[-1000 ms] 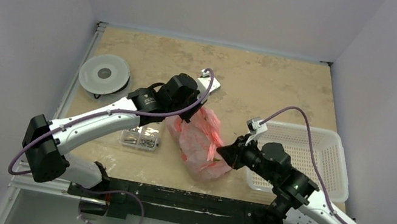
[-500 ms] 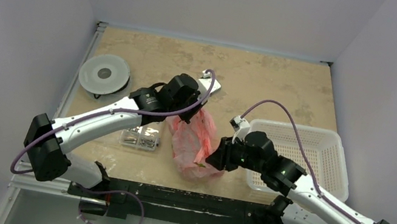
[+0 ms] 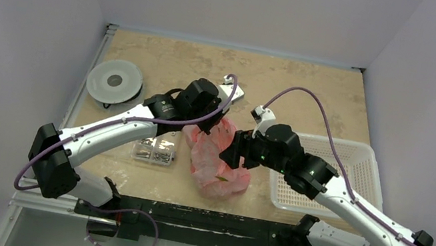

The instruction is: Take the fake fruits out of the plastic bag

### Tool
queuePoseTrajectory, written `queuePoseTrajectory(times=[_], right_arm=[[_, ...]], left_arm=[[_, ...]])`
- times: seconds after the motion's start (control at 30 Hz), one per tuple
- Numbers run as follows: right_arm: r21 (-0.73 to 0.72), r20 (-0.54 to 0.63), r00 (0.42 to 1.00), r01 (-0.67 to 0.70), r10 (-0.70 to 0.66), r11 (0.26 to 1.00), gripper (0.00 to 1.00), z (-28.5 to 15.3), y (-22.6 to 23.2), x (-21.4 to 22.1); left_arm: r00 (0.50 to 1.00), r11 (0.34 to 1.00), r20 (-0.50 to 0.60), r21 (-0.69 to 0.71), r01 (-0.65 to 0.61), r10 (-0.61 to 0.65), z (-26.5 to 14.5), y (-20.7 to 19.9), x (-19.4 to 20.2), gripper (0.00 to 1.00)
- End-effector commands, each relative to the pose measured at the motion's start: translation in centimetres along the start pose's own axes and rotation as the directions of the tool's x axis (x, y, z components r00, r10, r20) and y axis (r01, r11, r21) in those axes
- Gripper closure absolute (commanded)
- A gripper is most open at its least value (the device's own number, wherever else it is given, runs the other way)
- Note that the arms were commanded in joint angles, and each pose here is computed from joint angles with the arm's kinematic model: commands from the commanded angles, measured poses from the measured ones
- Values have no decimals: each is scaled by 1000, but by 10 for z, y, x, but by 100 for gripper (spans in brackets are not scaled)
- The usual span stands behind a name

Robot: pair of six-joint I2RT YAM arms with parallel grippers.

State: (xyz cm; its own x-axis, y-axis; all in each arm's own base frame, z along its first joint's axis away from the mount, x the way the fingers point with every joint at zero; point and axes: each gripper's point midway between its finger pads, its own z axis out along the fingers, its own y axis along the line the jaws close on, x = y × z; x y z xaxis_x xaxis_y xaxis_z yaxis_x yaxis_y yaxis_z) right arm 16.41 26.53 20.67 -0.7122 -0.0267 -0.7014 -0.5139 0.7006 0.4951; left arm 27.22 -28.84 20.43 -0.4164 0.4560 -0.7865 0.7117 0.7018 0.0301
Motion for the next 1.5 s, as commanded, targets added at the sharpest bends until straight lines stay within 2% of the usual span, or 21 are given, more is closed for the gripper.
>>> queuePoseTrajectory(times=[0.0, 0.2, 0.43, 0.53, 0.7, 0.9, 1.13, 1.33, 1.47], right_arm=[[64, 37, 996, 75, -78, 995, 37, 0, 1, -29], [37, 57, 998, 35, -37, 999, 53, 9, 7, -32], [71, 78, 997, -18, 13, 997, 69, 12, -9, -18], [55, 58, 998, -43, 39, 998, 80, 15, -11, -7], [69, 13, 1000, -29, 28, 997, 89, 17, -20, 11], [85, -101, 994, -27, 36, 996, 92, 16, -33, 48], [50, -225, 966, -119, 127, 992, 93, 20, -42, 103], [59, -168, 981, -90, 99, 994, 91, 12, -40, 84], [105, -129, 991, -7, 21, 994, 78, 3, -39, 55]], left_arm=[[997, 1000, 79, 16, 1, -2, -12, -1, -31, 100], [997, 1000, 71, -6, -16, 16, -11, 4, -30, 100], [997, 997, 76, -66, -26, 31, -18, 17, -33, 100], [996, 995, 90, -99, 7, 2, -24, 33, -35, 100], [993, 990, 104, -120, 76, -63, -27, 54, -36, 100], [986, 983, 59, -84, 161, -157, -14, 68, -29, 100], [985, 984, 22, -53, 172, -172, -5, 64, -24, 100], [984, 983, 14, -24, 180, -180, -2, 59, -23, 100], [982, 982, -1, 7, 188, -188, 2, 53, -23, 100]])
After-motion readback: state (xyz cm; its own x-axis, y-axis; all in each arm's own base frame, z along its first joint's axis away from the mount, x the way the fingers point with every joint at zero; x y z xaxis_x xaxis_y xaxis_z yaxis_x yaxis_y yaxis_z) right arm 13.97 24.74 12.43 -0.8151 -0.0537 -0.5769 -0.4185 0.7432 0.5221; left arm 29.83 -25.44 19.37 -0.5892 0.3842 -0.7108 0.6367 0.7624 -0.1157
